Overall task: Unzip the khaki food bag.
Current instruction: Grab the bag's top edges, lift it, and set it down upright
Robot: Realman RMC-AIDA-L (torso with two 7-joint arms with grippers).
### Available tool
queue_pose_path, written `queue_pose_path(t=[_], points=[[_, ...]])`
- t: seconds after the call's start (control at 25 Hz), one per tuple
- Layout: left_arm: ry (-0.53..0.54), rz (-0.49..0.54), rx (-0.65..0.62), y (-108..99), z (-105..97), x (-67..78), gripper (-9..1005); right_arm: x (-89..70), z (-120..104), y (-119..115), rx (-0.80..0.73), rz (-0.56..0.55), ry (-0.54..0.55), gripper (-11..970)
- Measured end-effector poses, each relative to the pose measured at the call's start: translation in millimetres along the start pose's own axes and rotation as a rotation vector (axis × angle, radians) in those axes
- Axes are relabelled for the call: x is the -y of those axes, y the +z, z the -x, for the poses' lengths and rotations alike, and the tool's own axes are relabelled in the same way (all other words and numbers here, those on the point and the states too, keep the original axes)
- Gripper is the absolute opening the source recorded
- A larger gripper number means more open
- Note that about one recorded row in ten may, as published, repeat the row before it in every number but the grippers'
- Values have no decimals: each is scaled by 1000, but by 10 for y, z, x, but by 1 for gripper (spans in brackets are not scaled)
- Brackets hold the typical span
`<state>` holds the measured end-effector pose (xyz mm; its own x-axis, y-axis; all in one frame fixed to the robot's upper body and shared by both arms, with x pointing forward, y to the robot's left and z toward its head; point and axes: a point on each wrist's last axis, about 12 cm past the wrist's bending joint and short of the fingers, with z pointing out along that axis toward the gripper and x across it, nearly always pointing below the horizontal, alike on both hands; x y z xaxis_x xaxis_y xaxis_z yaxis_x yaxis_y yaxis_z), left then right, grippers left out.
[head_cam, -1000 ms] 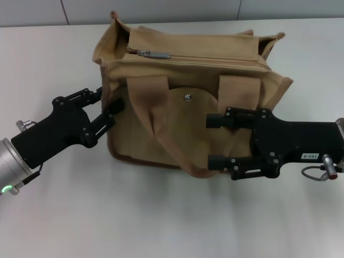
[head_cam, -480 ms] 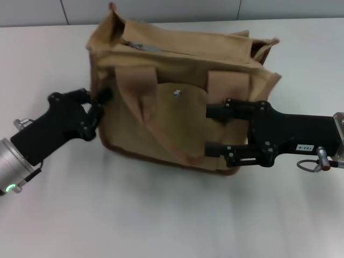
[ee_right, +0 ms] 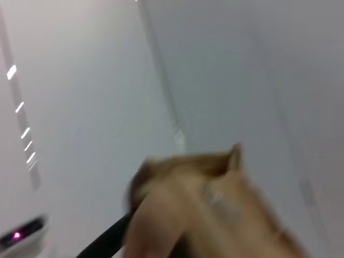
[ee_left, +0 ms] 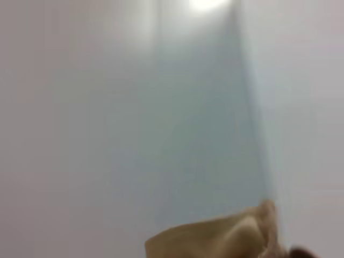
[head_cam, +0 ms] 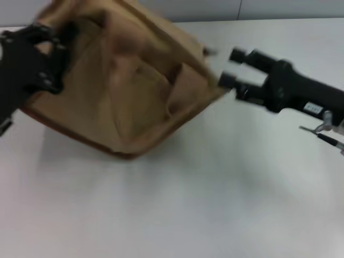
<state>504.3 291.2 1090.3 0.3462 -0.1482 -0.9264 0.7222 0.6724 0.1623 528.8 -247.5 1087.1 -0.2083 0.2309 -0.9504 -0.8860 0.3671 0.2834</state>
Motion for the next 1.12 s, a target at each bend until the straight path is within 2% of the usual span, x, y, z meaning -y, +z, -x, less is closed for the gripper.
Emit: queue_pose_path(t=[0.08, 0.12, 0.16, 0.28, 0.36, 0.44, 0.52, 0.56, 0.76, 1.12], points=[[14, -153, 8, 148, -10, 132, 51, -5, -26, -86, 81, -66, 0, 839], [19, -232, -19, 231, -55, 202, 52, -21, -66, -178, 156, -134, -10, 839], [25, -307, -73, 320, -139, 280, 52, -21, -66, -178, 156, -134, -10, 839], [33, -376, -178, 450, -312, 387, 52, -65, -149, -277, 220, -213, -44, 838], [30, -390, -233, 477, -413, 451, 53, -96, -219, -310, 218, -245, -82, 838], [28, -387, -236, 478, -431, 468, 53, -119, -288, -334, 199, -275, -134, 838], [22, -368, -225, 469, -428, 468, 54, -172, -411, -378, 163, -324, -232, 838], [20, -357, -220, 465, -423, 462, 54, -172, -411, -378, 163, -324, -232, 839], [15, -349, -198, 463, -399, 461, 55, -268, -586, -421, 110, -391, -378, 839], [13, -368, -192, 502, -393, 469, 57, -274, -672, -210, 58, -437, -575, 838]])
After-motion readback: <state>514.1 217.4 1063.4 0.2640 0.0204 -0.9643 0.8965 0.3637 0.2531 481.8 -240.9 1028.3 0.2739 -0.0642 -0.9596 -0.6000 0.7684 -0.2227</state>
